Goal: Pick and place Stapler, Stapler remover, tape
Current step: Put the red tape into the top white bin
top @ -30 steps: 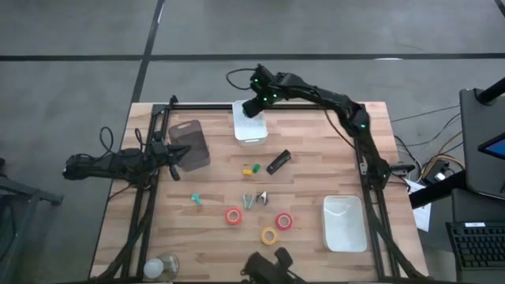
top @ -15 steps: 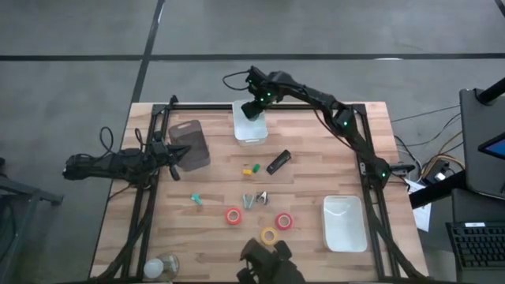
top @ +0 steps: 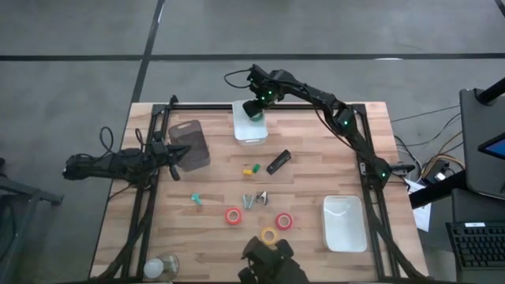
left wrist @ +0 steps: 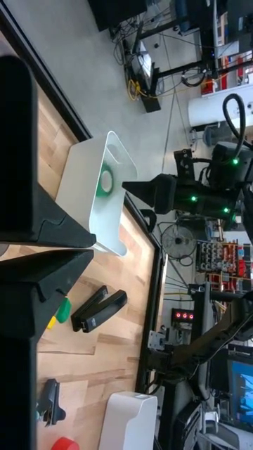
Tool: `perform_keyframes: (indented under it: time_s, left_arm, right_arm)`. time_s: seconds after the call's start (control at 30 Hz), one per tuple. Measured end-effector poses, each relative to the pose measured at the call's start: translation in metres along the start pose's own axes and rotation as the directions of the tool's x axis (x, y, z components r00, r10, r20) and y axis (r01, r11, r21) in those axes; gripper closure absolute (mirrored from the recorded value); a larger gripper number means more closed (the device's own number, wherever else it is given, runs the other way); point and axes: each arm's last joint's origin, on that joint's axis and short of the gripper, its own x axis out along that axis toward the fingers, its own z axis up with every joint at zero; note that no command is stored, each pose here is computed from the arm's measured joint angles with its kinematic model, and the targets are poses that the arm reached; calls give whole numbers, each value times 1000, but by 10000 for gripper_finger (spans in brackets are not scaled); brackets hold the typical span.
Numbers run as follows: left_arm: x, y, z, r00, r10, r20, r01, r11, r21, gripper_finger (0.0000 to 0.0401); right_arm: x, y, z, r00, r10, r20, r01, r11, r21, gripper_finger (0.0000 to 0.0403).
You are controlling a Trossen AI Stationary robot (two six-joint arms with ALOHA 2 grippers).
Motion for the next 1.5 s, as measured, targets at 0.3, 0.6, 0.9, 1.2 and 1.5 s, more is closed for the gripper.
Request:
perform_keyframes:
  time_s: [0.3, 0.6, 0.9, 1.2, 1.5]
  left_arm:
    - [0, 0, 0, 1000, 0, 0, 0, 1000, 0, 381]
    - [0, 0, 0, 1000, 0, 0, 0, 1000, 0, 382]
    - [0, 0, 0, 1000, 0, 1, 0, 1000, 0, 382]
    - [0, 0, 0, 1000, 0, -1, 0, 1000, 1, 380]
    - [0, 0, -1, 1000, 0, -7, 0, 1000, 5, 380]
  right_arm:
    - [-68, 31, -31, 994, 15, -108, -42, 968, -249, 249]
    - [-122, 84, -88, 967, -6, -254, -139, 825, -547, 268]
    - [-157, 112, -123, 914, 192, -357, -374, 739, -560, 299]
    - [-151, 125, -161, 887, 118, -446, -350, 801, -485, 330]
    - [-108, 128, -210, 831, -17, -556, -374, 722, -581, 349]
